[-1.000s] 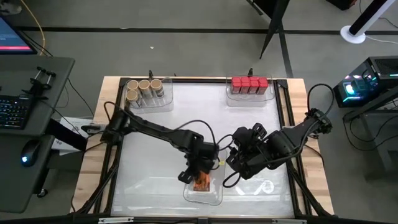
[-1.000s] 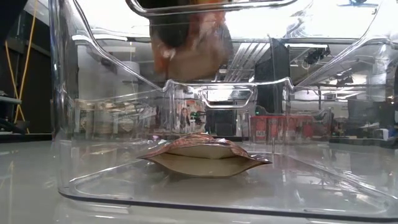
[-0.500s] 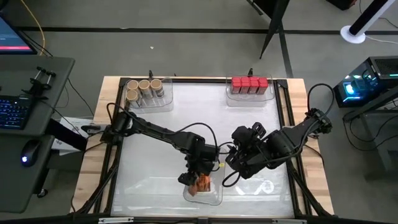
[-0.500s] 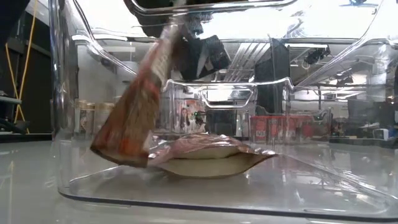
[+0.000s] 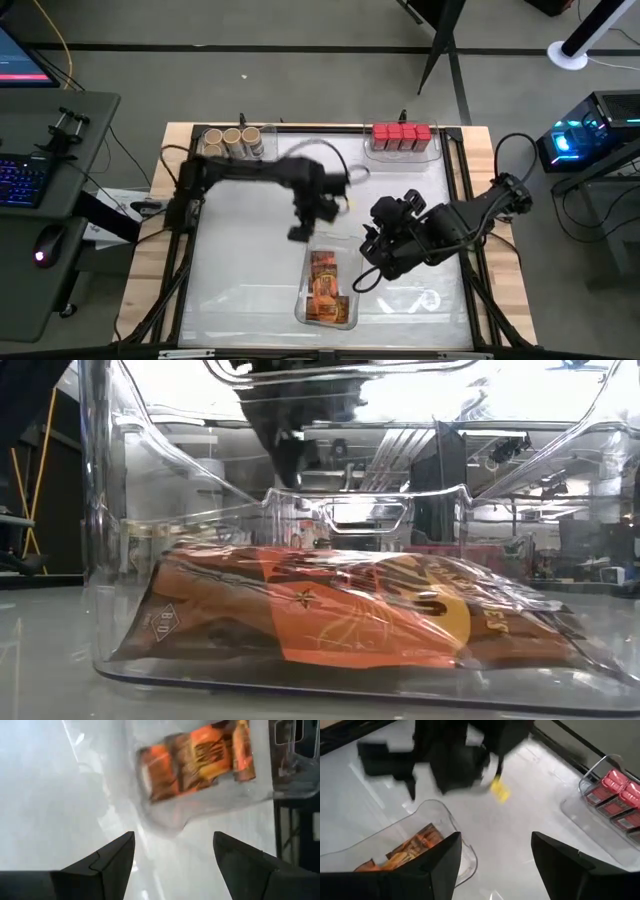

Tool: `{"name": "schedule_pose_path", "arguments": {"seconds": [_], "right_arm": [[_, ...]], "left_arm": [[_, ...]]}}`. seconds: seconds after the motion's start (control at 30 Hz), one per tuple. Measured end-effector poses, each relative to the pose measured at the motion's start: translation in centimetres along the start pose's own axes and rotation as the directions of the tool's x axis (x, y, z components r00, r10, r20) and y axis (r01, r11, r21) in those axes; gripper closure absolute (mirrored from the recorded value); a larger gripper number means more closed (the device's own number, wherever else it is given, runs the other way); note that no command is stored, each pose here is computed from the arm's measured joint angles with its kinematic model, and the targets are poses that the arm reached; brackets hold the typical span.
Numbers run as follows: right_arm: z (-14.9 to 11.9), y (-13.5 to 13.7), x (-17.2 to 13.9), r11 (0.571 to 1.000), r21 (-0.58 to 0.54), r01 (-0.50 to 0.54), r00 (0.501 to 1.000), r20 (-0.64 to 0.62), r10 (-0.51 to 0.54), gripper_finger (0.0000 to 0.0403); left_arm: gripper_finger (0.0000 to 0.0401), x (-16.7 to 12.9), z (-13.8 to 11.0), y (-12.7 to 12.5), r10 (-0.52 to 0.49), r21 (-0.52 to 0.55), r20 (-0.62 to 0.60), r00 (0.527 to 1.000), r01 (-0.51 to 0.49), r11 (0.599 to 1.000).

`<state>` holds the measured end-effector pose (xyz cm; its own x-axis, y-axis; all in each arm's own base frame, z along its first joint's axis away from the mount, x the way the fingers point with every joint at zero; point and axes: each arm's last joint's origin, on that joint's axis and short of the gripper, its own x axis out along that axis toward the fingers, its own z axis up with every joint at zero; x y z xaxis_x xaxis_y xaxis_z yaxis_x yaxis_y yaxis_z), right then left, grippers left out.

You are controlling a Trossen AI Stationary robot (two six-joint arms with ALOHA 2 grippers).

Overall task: Sort spices by type
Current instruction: Return to Home Position

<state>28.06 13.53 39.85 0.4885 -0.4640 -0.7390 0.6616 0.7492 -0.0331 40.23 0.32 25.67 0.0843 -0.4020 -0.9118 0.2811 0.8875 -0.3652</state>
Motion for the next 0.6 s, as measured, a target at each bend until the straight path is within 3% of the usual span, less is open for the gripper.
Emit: {"name": "schedule_pose_path", "arguments": {"seconds": [0.07, 0.17, 0.3, 0.43, 0.6], "right_arm": [[0.3, -0.2, 0.3, 1.0, 0.005, 0.011, 1.0, -0.001, -0.011, 0.0167], [1.0, -0.6, 1.0, 0.999, 0.033, 0.033, 0.999, -0.005, -0.033, 0.0167], [1.9, -1.4, 1.7, 0.998, -0.017, 0.059, 0.998, -0.007, -0.059, 0.0179], [3.0, -2.2, 2.7, 0.988, -0.137, 0.075, 0.996, -0.034, -0.081, 0.022], [4.4, -3.6, 4.3, 0.985, -0.171, 0.04, 0.987, -0.147, -0.065, 0.0308]], "left_arm": [[0.0146, -1.4, -1.7, 0.7, -0.012, -0.054, 0.037, 0.999, 0.014, 0.998], [0.0146, -3.4, -4.7, 0.7, 0.021, -0.123, 0.189, 0.982, 0.002, 0.992], [0.0146, -4.9, -10.3, -1.1, 0.122, -0.208, 0.443, 0.888, -0.03, 0.978], [0.0147, -4.7, -15.4, -3.7, 0.239, -0.319, 0.685, 0.688, -0.012, 0.948], [0.0147, -2.9, -19.9, -5.7, 0.287, -0.363, 0.875, 0.389, 0.137, 0.922]]}}
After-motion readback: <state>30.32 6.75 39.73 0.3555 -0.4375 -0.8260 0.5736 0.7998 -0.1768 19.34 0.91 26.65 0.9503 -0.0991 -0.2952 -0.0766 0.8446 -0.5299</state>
